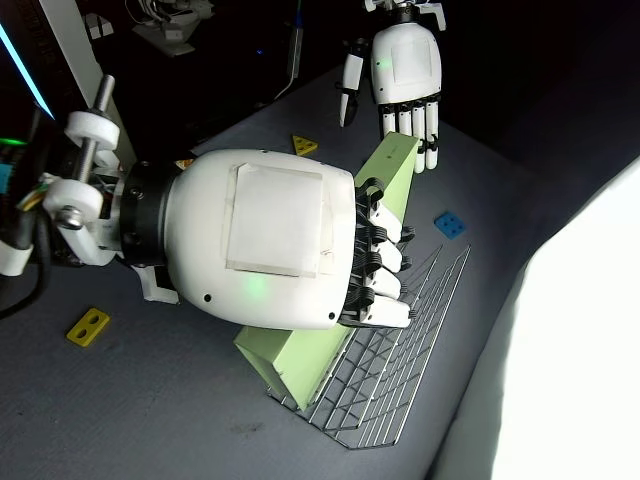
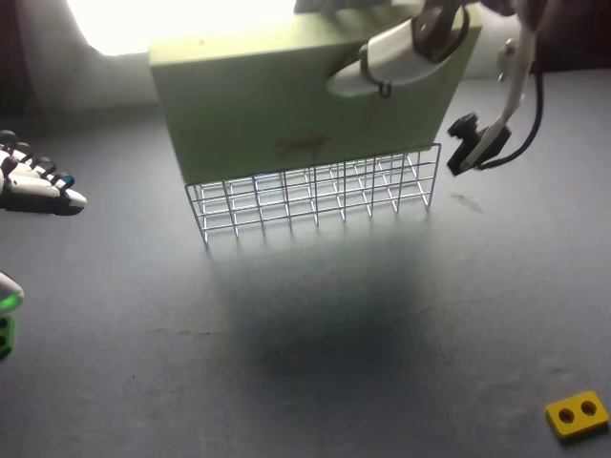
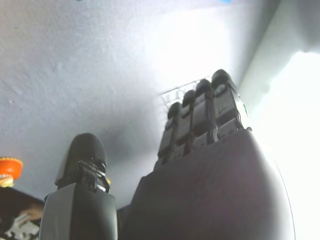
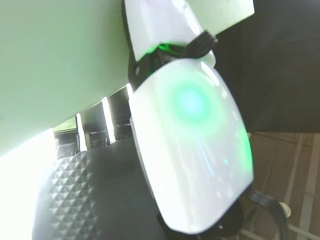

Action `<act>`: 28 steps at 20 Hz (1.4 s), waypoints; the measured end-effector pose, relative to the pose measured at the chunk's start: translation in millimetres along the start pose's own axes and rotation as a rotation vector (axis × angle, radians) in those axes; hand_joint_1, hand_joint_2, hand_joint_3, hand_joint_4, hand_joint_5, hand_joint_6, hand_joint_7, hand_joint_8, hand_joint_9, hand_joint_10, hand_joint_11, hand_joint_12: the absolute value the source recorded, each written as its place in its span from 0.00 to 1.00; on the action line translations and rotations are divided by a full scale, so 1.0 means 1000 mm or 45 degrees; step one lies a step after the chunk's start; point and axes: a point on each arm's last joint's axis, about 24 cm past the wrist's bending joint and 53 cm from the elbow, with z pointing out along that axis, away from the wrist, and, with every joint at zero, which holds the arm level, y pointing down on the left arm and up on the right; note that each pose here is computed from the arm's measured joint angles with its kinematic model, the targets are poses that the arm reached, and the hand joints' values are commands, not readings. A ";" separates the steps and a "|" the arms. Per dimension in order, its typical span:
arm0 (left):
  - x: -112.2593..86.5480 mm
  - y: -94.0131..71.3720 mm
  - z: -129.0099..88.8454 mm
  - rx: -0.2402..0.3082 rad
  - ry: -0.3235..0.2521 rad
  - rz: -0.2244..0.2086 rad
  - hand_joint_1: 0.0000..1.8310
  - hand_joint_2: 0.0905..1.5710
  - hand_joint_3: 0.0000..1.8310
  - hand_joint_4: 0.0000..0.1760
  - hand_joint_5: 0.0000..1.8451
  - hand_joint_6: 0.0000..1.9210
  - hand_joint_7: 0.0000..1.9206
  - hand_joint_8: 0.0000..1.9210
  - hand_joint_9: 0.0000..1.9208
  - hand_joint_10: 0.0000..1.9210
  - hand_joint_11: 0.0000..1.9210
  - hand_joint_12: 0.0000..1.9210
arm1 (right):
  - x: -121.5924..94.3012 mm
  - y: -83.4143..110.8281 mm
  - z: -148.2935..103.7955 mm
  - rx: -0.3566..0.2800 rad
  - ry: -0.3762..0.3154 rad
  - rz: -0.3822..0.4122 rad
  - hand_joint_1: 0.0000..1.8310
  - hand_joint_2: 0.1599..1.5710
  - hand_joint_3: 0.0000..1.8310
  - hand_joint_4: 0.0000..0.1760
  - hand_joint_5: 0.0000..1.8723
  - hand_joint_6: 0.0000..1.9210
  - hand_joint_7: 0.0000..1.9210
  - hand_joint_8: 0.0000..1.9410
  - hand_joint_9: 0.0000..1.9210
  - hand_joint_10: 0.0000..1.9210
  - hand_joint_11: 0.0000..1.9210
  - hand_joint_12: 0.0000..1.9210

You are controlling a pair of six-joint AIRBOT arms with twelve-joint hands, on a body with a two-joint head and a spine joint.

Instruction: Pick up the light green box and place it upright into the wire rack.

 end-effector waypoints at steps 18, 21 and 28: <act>0.000 0.000 0.000 0.001 0.001 0.000 0.19 0.78 0.00 0.00 0.01 0.00 0.01 0.00 0.01 0.00 0.00 0.00 | 0.032 -0.038 0.012 0.063 0.008 -0.005 0.68 0.69 0.00 0.00 0.51 0.45 0.50 0.65 0.41 0.74 0.29 0.95; 0.000 -0.001 0.000 0.002 0.000 -0.001 0.19 0.78 0.00 0.00 0.01 0.00 0.01 0.00 0.01 0.00 0.00 0.00 | 0.033 -0.042 0.013 0.070 0.006 -0.013 0.68 0.69 0.00 0.00 0.51 0.45 0.50 0.65 0.41 0.74 0.29 0.95; 0.000 -0.003 0.000 0.006 0.002 0.003 0.20 0.78 0.00 0.00 0.00 0.00 0.00 0.00 0.00 0.00 0.00 0.00 | 0.038 -0.041 0.015 0.055 0.009 -0.062 0.68 0.69 0.00 0.00 0.51 0.46 0.50 0.66 0.42 0.75 0.30 0.94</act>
